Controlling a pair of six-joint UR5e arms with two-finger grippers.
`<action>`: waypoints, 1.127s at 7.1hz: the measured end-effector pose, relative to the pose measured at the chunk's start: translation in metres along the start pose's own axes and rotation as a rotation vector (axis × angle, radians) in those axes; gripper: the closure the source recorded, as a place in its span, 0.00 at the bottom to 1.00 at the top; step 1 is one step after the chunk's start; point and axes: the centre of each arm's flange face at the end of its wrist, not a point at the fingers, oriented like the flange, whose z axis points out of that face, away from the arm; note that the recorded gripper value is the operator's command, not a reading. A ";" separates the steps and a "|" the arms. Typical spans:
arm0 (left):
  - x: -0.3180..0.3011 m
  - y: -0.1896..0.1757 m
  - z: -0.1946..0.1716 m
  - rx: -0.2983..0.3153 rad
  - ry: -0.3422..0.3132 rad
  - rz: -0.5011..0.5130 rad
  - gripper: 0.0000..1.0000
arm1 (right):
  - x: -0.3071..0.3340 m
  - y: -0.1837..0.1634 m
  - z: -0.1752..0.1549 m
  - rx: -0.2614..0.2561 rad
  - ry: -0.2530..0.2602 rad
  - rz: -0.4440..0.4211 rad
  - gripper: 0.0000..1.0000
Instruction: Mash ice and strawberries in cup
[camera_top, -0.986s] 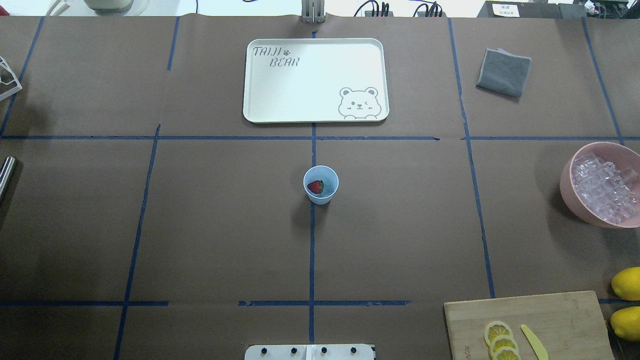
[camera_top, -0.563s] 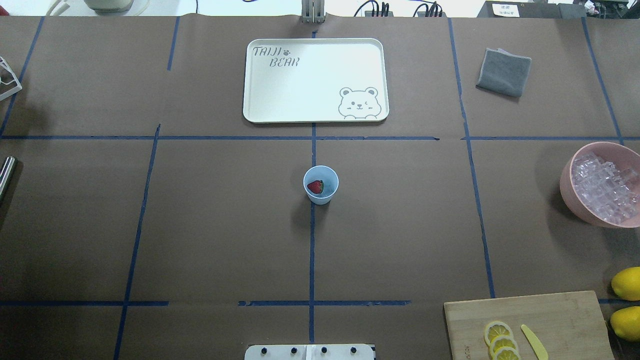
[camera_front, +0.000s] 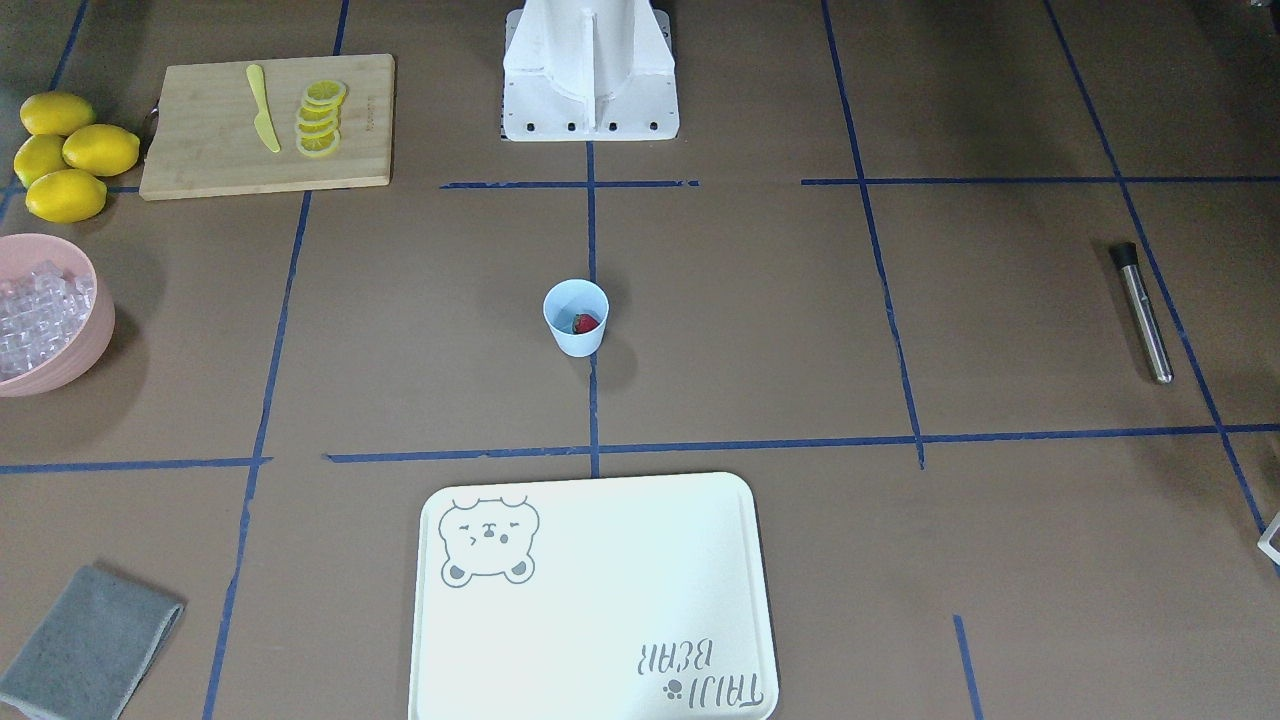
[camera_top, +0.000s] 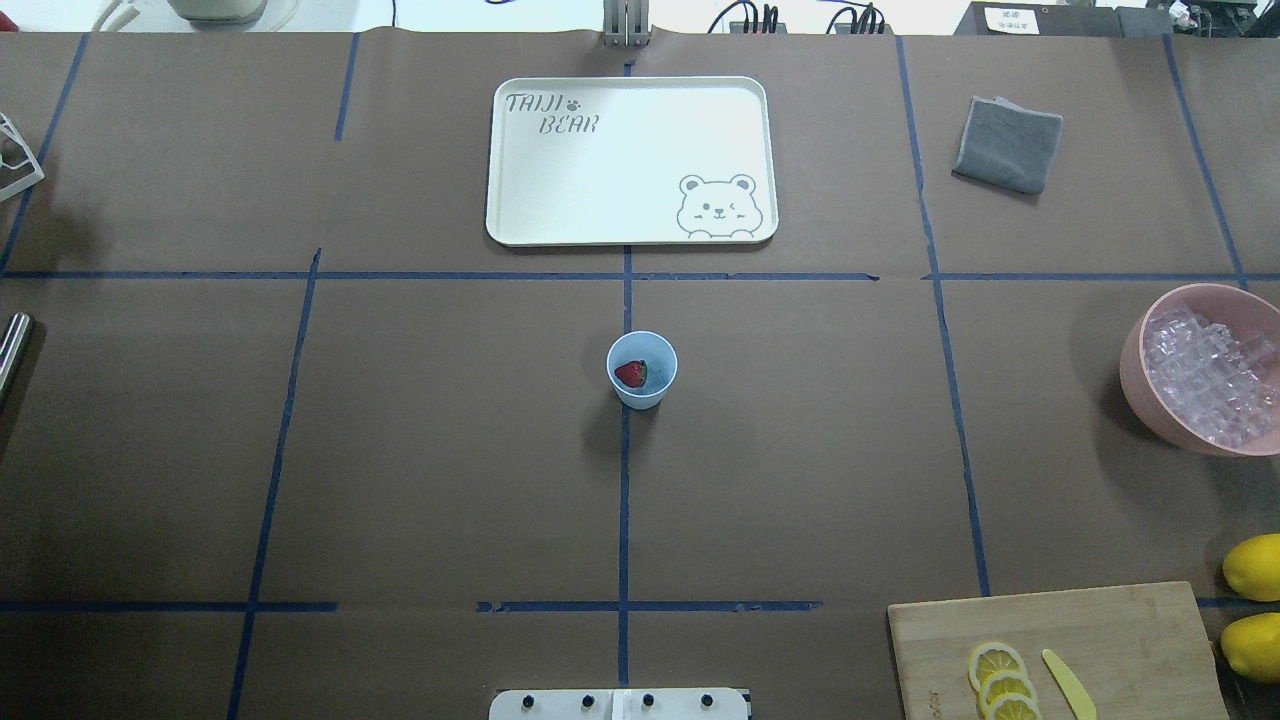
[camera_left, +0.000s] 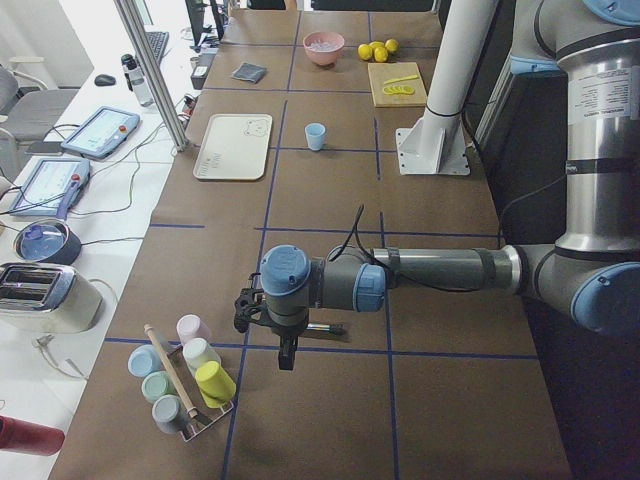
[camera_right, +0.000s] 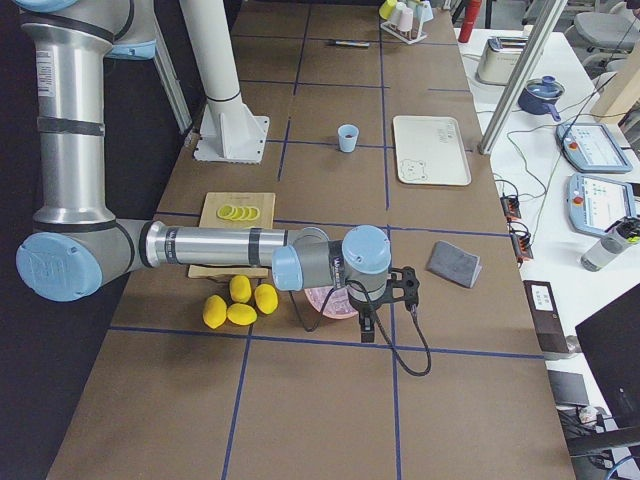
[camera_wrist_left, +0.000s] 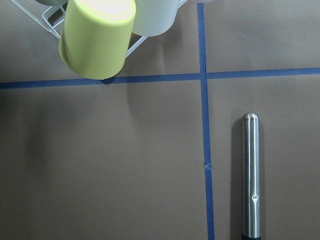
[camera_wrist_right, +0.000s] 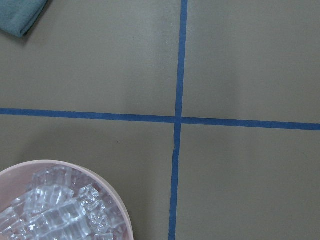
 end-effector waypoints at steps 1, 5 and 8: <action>0.000 0.000 0.000 0.001 -0.001 0.001 0.00 | 0.002 0.000 0.002 -0.004 -0.003 0.005 0.01; 0.000 -0.001 0.000 0.001 0.001 -0.001 0.00 | 0.002 0.003 0.004 -0.015 -0.040 0.016 0.01; 0.000 -0.001 0.000 0.001 0.001 -0.001 0.00 | 0.002 0.004 0.005 -0.016 -0.044 0.018 0.01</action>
